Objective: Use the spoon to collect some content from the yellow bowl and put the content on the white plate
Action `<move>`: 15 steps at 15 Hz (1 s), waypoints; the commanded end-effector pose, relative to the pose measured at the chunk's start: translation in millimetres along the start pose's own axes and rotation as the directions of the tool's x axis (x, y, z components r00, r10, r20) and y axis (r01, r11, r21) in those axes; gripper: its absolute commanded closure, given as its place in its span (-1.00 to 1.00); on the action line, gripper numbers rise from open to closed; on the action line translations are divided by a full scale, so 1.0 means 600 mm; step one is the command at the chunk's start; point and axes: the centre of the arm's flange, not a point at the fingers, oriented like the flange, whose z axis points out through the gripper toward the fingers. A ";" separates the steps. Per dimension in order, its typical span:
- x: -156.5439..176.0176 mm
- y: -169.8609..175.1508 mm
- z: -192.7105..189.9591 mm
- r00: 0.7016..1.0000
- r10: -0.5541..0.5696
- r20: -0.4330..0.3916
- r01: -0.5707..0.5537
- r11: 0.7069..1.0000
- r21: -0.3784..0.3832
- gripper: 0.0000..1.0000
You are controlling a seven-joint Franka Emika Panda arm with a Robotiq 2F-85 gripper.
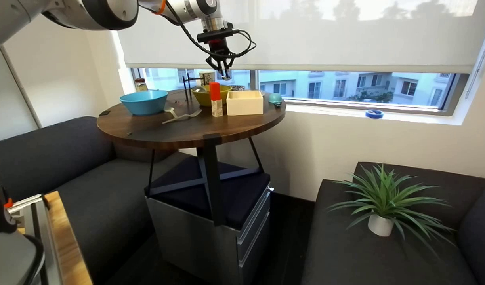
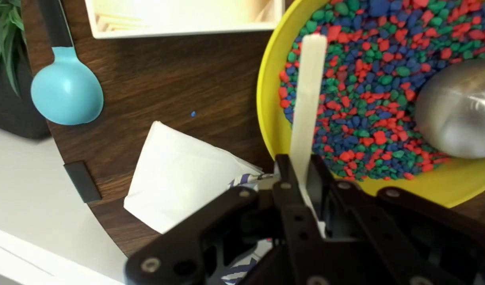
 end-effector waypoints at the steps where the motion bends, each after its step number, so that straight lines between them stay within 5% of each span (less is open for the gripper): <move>1: 0.088 0.005 -0.013 0.999 -0.017 0.049 0.021 0.996 -0.088 0.93; 4: 0.096 -0.009 -0.025 0.997 -0.042 0.059 0.049 0.992 -0.118 0.93; 5: 0.019 -0.031 -0.012 0.999 -0.033 0.038 0.036 0.995 -0.095 0.72; 14: 0.024 -0.035 -0.016 0.999 -0.036 0.032 0.039 0.994 -0.107 0.72; 15: 0.024 -0.035 -0.017 0.999 -0.036 0.032 0.039 0.993 -0.107 0.93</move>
